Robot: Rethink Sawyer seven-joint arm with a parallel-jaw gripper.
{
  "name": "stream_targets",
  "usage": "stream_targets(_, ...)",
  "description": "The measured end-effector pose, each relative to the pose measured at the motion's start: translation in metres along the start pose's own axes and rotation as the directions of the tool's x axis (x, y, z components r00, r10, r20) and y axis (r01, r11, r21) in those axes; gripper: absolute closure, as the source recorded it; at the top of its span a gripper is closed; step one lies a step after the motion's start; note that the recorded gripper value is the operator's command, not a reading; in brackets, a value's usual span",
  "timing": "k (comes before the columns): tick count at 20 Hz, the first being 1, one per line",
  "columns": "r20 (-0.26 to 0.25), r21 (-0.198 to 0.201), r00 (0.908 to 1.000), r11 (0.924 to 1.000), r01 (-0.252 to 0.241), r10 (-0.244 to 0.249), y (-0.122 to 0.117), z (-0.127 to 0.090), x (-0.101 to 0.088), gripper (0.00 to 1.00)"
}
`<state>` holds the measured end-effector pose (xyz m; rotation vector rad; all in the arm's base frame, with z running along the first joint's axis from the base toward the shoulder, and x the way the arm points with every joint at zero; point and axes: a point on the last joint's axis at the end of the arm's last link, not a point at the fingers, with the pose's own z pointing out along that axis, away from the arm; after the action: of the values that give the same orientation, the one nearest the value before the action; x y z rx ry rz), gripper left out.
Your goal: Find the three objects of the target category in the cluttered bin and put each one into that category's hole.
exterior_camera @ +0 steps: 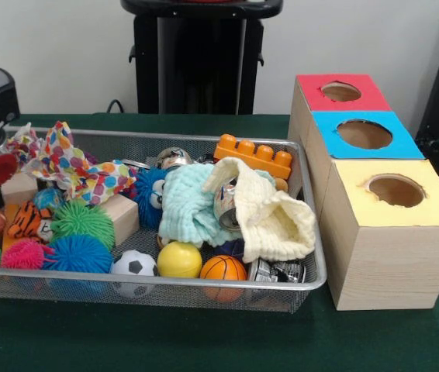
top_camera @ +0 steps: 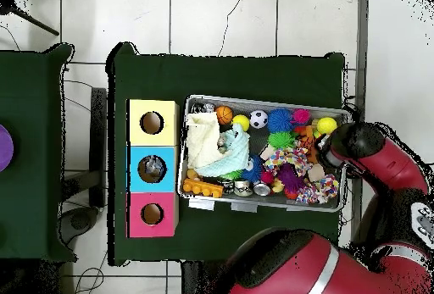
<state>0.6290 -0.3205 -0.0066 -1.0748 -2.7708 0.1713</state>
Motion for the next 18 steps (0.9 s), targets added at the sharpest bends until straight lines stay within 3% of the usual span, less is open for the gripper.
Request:
stream_targets(6, -0.042, -0.007, 0.9988, 0.9997, -0.024, 0.023, -0.017, -0.005, -0.009, 1.0)
stream_targets(13, -0.033, -0.012, 0.9983, 0.9987, -0.049, 0.049, -0.035, -0.008, -0.02, 1.0)
stream_targets(18, -0.032, -0.012, 0.9983, 0.9987, -0.049, 0.049, -0.035, -0.008, -0.02, 1.0)
